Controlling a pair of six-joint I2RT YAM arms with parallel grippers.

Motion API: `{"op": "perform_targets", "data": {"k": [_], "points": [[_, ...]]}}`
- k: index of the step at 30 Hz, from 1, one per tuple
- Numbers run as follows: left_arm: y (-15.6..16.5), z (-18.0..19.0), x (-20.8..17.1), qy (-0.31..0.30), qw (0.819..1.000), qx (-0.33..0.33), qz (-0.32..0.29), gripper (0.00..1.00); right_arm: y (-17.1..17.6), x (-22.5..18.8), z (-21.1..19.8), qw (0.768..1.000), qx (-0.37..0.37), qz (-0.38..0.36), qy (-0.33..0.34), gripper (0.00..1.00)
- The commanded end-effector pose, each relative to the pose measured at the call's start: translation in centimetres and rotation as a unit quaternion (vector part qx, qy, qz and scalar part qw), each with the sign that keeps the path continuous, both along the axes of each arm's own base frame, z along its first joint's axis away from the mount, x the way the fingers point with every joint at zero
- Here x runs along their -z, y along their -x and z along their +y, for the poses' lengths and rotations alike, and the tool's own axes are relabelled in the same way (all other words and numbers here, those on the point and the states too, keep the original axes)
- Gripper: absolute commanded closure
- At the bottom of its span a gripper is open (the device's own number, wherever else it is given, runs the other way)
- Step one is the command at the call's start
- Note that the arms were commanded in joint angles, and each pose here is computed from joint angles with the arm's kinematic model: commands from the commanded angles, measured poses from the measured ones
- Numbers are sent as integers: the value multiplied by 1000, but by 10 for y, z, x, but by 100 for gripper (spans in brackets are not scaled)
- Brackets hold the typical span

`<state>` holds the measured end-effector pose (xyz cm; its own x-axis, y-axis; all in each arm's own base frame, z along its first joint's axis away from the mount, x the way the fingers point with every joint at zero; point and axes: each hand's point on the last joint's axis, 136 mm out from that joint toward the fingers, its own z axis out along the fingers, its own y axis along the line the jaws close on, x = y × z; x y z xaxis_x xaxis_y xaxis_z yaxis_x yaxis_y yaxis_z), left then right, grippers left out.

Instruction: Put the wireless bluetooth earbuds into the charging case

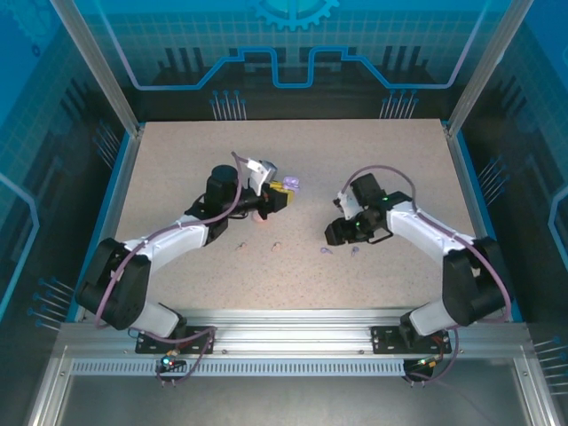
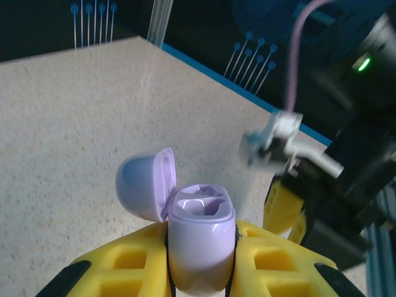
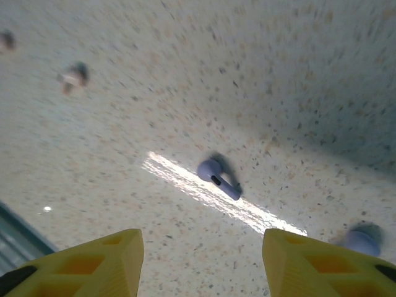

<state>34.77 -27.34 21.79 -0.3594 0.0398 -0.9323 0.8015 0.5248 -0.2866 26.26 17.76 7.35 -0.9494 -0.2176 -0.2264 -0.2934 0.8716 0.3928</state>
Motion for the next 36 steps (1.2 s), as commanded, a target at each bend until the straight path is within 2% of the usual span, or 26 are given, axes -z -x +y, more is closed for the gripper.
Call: {"op": "perform_targets", "data": {"k": [1,10,20,36], "points": [[0,-6,-27,-3,996,-17,-92,100,-7,20,0,999,21,-4,32,46],[-11,10,-37,29,989,-86,-120,100,-20,50,15,997,7,18,70,45],[-15,28,-44,58,984,-119,-116,100,-5,52,31,995,-14,29,97,46],[-14,33,-38,58,986,-120,-102,100,12,42,28,987,-8,31,156,50]]}}
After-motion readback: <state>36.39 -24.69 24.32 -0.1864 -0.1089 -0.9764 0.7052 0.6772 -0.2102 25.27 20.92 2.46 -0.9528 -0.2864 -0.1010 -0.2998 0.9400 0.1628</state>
